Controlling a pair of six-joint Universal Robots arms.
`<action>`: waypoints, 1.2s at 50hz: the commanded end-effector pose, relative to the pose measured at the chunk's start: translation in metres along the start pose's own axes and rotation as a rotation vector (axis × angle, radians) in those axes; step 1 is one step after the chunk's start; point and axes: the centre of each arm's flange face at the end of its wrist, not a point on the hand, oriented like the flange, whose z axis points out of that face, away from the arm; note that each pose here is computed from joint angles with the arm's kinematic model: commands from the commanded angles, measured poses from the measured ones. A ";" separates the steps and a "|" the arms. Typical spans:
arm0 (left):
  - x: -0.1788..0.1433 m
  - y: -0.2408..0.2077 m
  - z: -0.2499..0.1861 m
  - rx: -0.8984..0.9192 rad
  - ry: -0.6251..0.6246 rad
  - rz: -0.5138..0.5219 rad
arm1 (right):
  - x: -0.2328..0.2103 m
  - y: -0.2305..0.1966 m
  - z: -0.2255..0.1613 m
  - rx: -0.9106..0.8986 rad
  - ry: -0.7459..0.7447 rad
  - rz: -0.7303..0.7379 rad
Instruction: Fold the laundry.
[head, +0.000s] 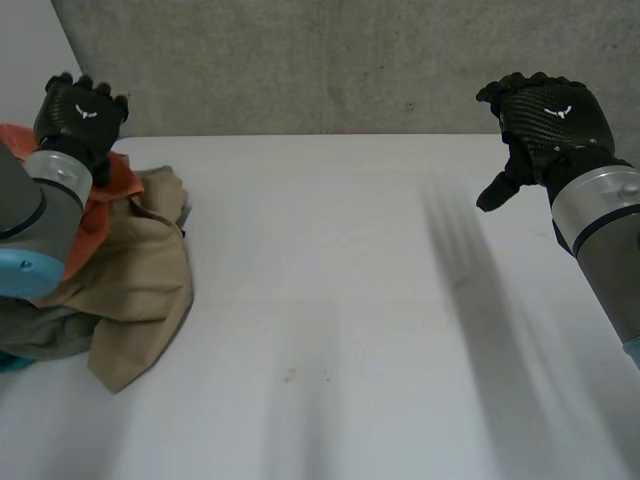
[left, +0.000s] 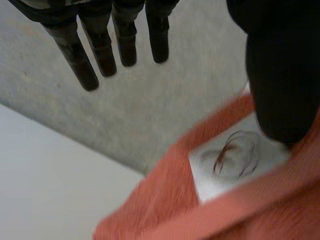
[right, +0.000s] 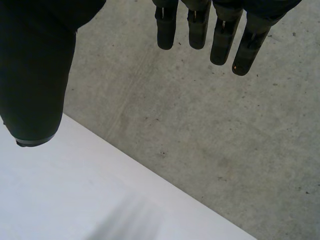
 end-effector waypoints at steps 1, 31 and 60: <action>-0.012 0.040 0.030 -0.058 -0.047 0.027 | -0.001 0.002 0.000 -0.007 -0.003 0.000; 0.076 -0.248 -0.135 0.627 0.214 -0.543 | 0.007 -0.004 0.002 0.012 0.021 -0.001; 0.066 -0.179 -0.154 0.331 0.334 -0.552 | 0.011 0.012 -0.003 -0.106 -0.055 -0.160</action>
